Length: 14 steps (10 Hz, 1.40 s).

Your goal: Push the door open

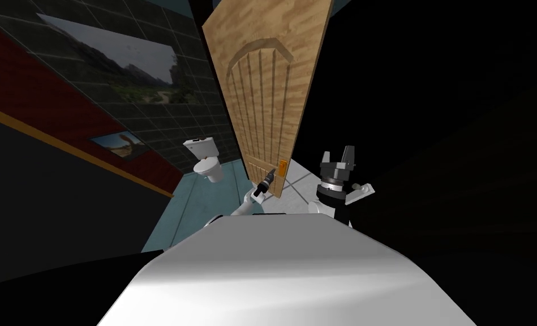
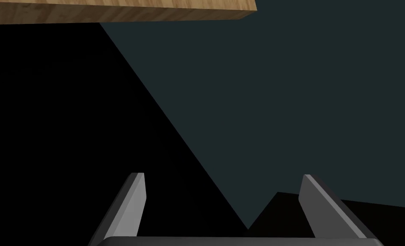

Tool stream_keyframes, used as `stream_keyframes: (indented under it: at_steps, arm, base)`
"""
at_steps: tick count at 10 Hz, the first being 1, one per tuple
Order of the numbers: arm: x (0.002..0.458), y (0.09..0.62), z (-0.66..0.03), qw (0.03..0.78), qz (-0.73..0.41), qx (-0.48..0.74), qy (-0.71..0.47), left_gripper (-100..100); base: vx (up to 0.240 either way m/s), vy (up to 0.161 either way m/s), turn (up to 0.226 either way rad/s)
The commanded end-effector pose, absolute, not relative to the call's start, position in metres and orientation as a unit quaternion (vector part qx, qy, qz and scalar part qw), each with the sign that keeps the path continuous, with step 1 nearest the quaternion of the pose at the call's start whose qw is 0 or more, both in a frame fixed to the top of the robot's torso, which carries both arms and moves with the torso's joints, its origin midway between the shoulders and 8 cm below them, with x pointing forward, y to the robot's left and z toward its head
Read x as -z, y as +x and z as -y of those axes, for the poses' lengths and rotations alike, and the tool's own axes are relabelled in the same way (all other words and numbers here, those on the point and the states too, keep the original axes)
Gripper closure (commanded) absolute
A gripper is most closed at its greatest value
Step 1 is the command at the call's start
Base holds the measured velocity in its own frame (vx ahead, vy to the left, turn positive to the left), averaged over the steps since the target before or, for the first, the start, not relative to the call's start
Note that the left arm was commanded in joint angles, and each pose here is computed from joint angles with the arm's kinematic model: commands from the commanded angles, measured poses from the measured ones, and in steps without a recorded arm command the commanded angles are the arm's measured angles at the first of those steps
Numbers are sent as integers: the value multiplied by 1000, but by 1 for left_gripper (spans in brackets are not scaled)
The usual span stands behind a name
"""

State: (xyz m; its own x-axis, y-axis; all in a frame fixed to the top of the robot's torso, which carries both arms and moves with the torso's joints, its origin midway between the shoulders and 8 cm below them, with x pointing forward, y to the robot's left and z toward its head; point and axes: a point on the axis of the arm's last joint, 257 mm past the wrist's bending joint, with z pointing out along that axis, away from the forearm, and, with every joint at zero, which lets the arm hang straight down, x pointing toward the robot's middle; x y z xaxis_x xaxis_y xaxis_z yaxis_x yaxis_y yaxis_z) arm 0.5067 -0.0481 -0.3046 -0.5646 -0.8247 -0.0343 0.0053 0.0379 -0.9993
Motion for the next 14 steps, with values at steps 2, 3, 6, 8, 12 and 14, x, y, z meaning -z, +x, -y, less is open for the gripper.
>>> stream_keyframes:
  at_steps: [2,3,6,8,12,14]
  arm:
    - [307,508,44,344,-639,610,-320,-100]
    - [306,507,47,344,-637,611,-320,-100]
    - [298,504,68,337,-628,622,-323,-100]
    - [299,505,63,339,-630,619,-322,100]
    - [299,505,63,339,-630,619,-322,100]
    - [306,505,51,345,-638,610,-320,100]
  base:
    - [186,-139,-4]
    - [235,-109,-15]
    - [189,-122,-9]
    - [32,-22,3]
    - [-18,14,0]
    - [46,-20,81]
